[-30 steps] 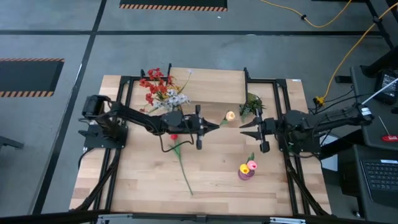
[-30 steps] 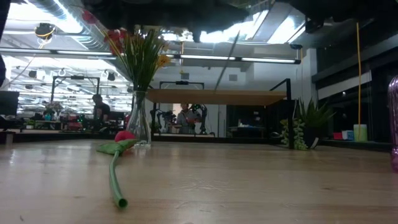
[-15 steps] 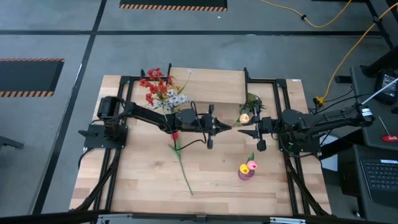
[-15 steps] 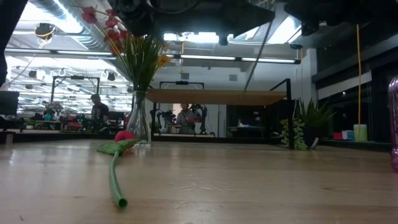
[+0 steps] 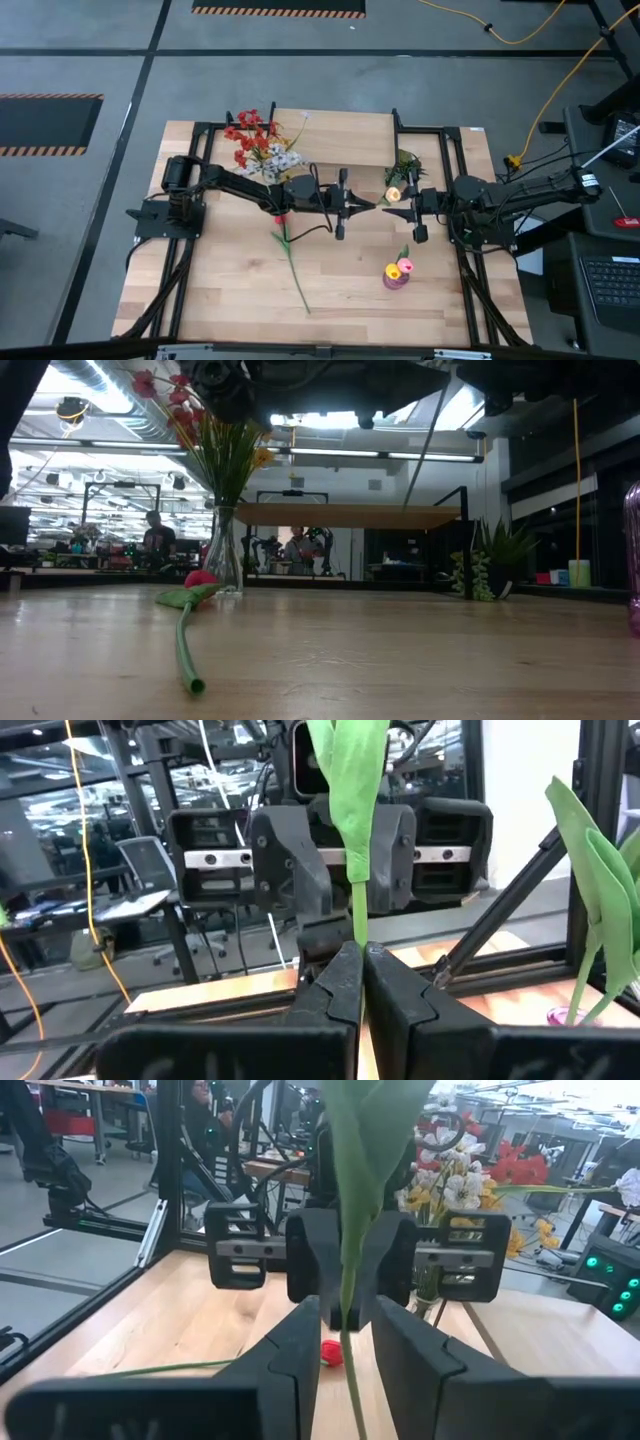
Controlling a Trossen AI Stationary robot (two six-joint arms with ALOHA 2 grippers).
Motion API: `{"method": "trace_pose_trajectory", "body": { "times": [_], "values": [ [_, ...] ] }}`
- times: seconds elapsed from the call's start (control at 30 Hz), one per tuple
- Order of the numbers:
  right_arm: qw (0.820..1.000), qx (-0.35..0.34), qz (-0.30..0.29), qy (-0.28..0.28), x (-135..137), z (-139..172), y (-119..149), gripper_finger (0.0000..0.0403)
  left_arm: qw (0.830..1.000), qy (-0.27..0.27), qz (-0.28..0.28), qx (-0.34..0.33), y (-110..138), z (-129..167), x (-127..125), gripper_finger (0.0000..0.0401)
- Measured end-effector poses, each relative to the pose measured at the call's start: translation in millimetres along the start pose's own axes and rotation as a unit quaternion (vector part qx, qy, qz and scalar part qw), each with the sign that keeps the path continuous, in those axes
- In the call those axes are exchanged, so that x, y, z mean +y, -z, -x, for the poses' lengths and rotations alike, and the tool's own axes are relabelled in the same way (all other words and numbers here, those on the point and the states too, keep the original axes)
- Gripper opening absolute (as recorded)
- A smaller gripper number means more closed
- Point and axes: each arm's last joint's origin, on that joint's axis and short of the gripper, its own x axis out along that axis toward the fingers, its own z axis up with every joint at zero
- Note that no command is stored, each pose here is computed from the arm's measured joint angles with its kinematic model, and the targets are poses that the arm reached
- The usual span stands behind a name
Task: Pick and place flowers into a vace then onto a shelf
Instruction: Put the white flower into the purple vase
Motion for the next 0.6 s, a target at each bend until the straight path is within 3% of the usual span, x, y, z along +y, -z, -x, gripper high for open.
{"method": "trace_pose_trajectory", "body": {
  "times": [0.23, 0.6],
  "values": [
    [1.000, 0.000, 0.001, 0.000, 0.0, 0.0, -0.1, 0.0097, 1.000, -0.002, -0.007, -0.011, -6.4, -3.0, 1.1, 0.0003],
    [1.000, -0.022, 0.000, 0.004, -0.7, -0.2, -4.1, 0.0097, 1.000, 0.000, -0.003, 0.001, 3.6, -7.7, -0.4, 0.0003]
  ]
}}
